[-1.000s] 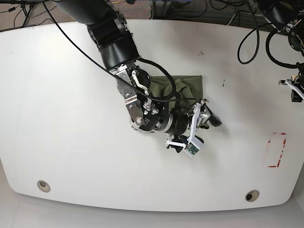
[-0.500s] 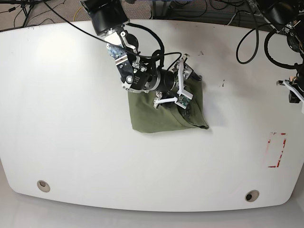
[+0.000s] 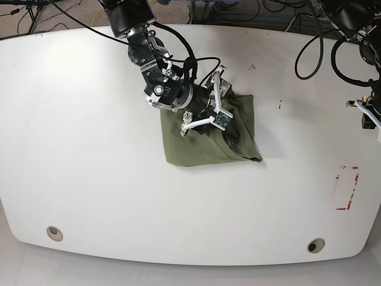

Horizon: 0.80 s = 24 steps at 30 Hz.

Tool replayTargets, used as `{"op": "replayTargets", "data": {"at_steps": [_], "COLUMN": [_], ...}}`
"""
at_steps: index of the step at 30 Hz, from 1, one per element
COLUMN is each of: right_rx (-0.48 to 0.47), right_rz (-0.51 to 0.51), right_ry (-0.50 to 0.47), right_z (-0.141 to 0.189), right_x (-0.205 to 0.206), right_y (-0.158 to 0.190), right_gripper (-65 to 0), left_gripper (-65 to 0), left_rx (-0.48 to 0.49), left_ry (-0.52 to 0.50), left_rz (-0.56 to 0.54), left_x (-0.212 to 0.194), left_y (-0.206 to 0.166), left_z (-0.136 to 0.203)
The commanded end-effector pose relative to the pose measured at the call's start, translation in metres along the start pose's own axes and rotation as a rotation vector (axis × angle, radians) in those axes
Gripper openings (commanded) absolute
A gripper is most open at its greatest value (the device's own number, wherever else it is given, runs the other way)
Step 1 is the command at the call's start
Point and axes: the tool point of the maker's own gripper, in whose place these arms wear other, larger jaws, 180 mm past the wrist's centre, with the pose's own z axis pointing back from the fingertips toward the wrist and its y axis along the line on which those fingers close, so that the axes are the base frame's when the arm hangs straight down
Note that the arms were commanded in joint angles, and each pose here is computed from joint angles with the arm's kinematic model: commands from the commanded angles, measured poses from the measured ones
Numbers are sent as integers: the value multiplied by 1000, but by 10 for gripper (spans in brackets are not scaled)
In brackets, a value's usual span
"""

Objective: Layout the t-shirt on the table in an organized manner, then fold the t-shirt properly
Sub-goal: 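Drag the folded bundle with the right gripper and flatten it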

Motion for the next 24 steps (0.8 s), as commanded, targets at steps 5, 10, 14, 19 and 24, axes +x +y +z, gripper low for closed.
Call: {"op": "replayTargets", "data": {"at_steps": [5,10,14,19,24], "right_rx": [-38,-24,-8,4,7], "right_rz": [37,18,-3,-19,-36], "right_ry": [-74,-97,-83,-69,-114], "right_z": [2,-6,-14,-20,-21], "right_x": [22,17,7,-1,2], "right_y": [-9,-7,-6,-4,-4], "right_gripper": [-285,-285,-285,-287,-287], "left_gripper": [-599,-599,-599,-599,-599], "left_rx": [20,19,17,17,15], "left_ry": [-50,-48,-35,-29,-29], "left_rz": [-14,-14,-16,-17,-16], "left_x": [16,16,10,8,7], "left_y": [8,8,7,7,6], "left_z": [6,6,6,6,6]}}
